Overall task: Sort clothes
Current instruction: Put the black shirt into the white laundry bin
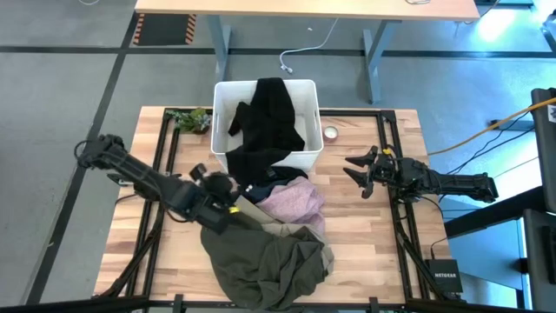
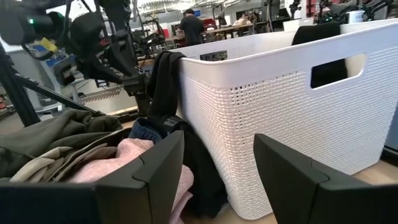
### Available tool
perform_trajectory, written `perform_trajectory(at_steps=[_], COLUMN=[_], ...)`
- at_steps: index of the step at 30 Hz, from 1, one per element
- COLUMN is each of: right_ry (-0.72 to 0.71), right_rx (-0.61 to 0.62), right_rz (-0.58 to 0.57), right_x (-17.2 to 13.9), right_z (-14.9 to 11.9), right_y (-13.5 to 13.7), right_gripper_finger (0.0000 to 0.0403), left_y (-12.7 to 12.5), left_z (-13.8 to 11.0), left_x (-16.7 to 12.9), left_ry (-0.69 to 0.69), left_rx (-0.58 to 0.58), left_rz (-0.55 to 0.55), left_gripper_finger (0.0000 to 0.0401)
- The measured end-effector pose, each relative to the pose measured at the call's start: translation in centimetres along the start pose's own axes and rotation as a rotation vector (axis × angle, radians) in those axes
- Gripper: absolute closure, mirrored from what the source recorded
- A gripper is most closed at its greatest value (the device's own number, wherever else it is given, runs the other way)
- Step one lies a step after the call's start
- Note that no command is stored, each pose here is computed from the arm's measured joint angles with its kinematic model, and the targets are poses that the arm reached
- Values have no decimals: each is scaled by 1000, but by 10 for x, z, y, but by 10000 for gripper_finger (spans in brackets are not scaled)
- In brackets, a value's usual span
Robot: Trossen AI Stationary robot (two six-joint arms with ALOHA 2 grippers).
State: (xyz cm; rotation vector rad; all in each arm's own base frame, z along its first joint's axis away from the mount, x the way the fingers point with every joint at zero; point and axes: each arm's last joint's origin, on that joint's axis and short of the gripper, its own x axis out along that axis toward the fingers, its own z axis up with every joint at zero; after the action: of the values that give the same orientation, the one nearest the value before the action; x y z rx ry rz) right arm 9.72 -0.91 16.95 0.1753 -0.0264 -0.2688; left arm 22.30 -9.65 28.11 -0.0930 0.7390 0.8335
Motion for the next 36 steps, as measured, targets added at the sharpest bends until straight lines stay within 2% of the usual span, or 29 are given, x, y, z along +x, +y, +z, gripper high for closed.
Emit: perform_trajectory(at_steps=[3,7,12,20,29,36], right_ry=[-5,-9,-9,-9,-9,-9], right_rx=[-4,-27,-28,-31,-43,-53], right_rz=[-12,-25,-27,-27,-28,-29], right_x=[0,0,0,0,0,0], right_z=[0,1,1,1,0,0], right_y=[0,-1,-1,-1,-1,-1], right_gripper_finger=[189,189,189,189,189,189], left_y=[17,26,20,16,25,16], left_z=[-11,-20,-29,-47,-52,-40], left_x=[-6,-5,3,24,47,51], left_ry=[-91,-126,-125,-117,-122,-150], left_rx=[-126,-239,-247,-281,-267,-215], left_rz=[-6,-89,-174,-183,-84,-170], left_gripper_finger=[270,266,240,201,202,203])
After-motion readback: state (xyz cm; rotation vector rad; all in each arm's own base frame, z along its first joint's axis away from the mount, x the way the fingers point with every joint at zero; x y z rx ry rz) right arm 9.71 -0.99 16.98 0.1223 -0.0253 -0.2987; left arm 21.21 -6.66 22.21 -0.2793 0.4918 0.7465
